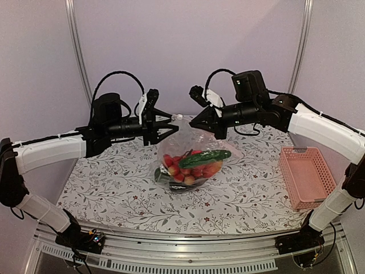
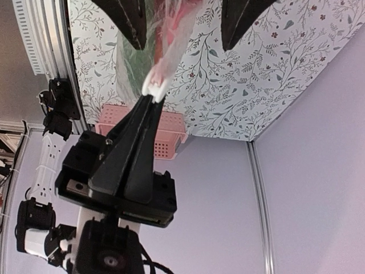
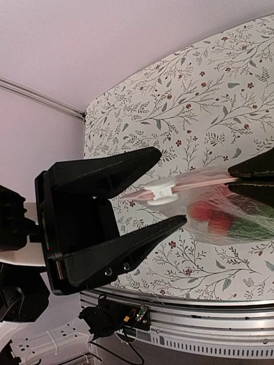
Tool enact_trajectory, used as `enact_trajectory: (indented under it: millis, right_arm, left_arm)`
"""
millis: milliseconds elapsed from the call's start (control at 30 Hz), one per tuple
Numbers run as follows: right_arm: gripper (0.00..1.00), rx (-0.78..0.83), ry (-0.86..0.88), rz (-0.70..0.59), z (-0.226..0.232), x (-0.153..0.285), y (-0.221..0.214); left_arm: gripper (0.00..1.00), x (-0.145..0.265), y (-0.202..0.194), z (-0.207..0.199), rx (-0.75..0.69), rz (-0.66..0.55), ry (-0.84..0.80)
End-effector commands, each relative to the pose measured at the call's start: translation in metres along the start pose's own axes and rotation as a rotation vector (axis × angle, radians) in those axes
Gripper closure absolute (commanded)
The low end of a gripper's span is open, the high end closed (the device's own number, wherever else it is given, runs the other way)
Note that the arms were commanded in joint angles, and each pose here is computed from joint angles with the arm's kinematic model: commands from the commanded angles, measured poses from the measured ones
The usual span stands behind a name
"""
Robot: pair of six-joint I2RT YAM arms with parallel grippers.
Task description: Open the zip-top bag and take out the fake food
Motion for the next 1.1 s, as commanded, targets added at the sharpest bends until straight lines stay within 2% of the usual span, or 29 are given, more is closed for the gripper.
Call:
enact_trajectory:
  millis: [0, 133, 200, 233, 400, 500, 700, 1067]
  right_arm:
    - [1.0, 0.012, 0.022, -0.023, 0.002, 0.004, 0.008]
    - [1.0, 0.013, 0.028, -0.027, 0.003, 0.005, 0.009]
    - [1.0, 0.012, 0.03, -0.027, 0.004, 0.005, 0.008]
    - [0.99, 0.014, 0.029, -0.028, 0.004, 0.005, 0.008]
    - [0.67, 0.012, 0.024, -0.059, 0.001, 0.005, 0.015]
    - [0.58, 0.013, 0.02, -0.105, -0.002, 0.007, 0.026]
    - [0.55, 0.009, 0.045, -0.156, -0.004, 0.002, 0.036]
    - [0.63, 0.019, 0.075, -0.166, -0.002, -0.014, 0.04]
  left_arm:
    - [0.66, -0.007, 0.009, 0.004, -0.017, 0.006, -0.019]
    - [0.93, -0.006, 0.015, -0.001, -0.032, -0.01, -0.044]
    - [1.0, -0.006, 0.018, -0.003, -0.037, -0.019, -0.057]
    - [1.0, -0.005, 0.019, -0.005, -0.038, -0.02, -0.062]
    - [1.0, -0.004, 0.015, -0.007, -0.043, -0.01, -0.071]
    - [1.0, -0.004, 0.013, -0.009, -0.041, -0.007, -0.085]
    - [1.0, -0.006, 0.013, -0.014, -0.046, -0.008, -0.103]
    - [1.0, -0.007, 0.014, -0.014, -0.046, -0.014, -0.108]
Point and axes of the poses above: each gripper's point midway between its finger pads, its own x axis back along the fingers, its own z axis along the line the jaws close on, y = z × x, the point moved 4 cm from there along x, back along the fingers, and after that the axes turned 13 degrees about x, right-handed, at the moved point
